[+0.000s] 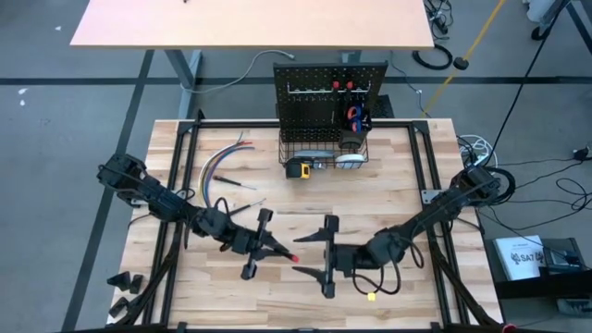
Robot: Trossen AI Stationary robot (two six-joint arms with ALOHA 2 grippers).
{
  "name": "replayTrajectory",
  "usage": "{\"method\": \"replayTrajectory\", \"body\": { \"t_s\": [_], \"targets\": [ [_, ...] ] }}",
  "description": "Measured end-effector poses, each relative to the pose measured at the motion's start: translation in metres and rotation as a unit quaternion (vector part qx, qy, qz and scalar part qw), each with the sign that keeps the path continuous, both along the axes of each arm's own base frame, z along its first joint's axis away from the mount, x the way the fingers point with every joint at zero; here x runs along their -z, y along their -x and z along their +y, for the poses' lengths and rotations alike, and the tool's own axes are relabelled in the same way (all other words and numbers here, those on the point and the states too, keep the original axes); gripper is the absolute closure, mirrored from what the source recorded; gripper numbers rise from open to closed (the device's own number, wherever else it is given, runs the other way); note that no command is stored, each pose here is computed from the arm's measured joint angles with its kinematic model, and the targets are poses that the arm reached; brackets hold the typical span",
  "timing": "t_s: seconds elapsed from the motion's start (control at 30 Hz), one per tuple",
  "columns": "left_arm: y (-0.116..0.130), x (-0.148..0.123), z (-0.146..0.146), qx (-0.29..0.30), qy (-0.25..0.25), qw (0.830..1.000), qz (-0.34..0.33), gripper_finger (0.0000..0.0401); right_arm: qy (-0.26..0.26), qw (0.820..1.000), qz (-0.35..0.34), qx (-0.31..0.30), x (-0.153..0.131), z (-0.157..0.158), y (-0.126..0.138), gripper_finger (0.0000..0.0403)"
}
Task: Hang tools onto peg board
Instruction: Hang the black screwdriver on the pegboard
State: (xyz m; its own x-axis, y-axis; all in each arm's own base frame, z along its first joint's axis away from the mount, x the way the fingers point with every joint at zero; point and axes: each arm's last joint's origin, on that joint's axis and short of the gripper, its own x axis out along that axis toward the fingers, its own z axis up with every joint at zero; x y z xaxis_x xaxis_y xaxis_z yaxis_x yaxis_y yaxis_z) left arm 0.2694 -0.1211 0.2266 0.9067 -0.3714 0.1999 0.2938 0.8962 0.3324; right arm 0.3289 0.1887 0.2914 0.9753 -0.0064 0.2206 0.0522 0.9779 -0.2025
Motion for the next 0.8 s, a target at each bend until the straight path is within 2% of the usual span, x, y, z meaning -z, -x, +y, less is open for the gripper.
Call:
{"method": "replayTrajectory", "body": {
  "t_s": [0.5,0.7,0.8],
  "targets": [
    [-0.0005,-0.0007,0.0016,-0.026,0.01,1.0,0.0,0.038,-0.001,1.0,-0.008,0.007,-0.0015,-0.0064,-0.0033,0.0271],
    [-0.0008,-0.0008,0.0022,-0.035,0.028,0.999,0.007,0.038,0.002,1.0,-0.011,-0.008,-0.0016,-0.007,-0.0041,0.0354],
    [-0.0009,-0.0006,0.0022,-0.036,0.028,0.999,0.008,0.0373,0.002,1.0,-0.01,-0.009,-0.0015,-0.007,-0.0041,0.0364]
  ]
}}
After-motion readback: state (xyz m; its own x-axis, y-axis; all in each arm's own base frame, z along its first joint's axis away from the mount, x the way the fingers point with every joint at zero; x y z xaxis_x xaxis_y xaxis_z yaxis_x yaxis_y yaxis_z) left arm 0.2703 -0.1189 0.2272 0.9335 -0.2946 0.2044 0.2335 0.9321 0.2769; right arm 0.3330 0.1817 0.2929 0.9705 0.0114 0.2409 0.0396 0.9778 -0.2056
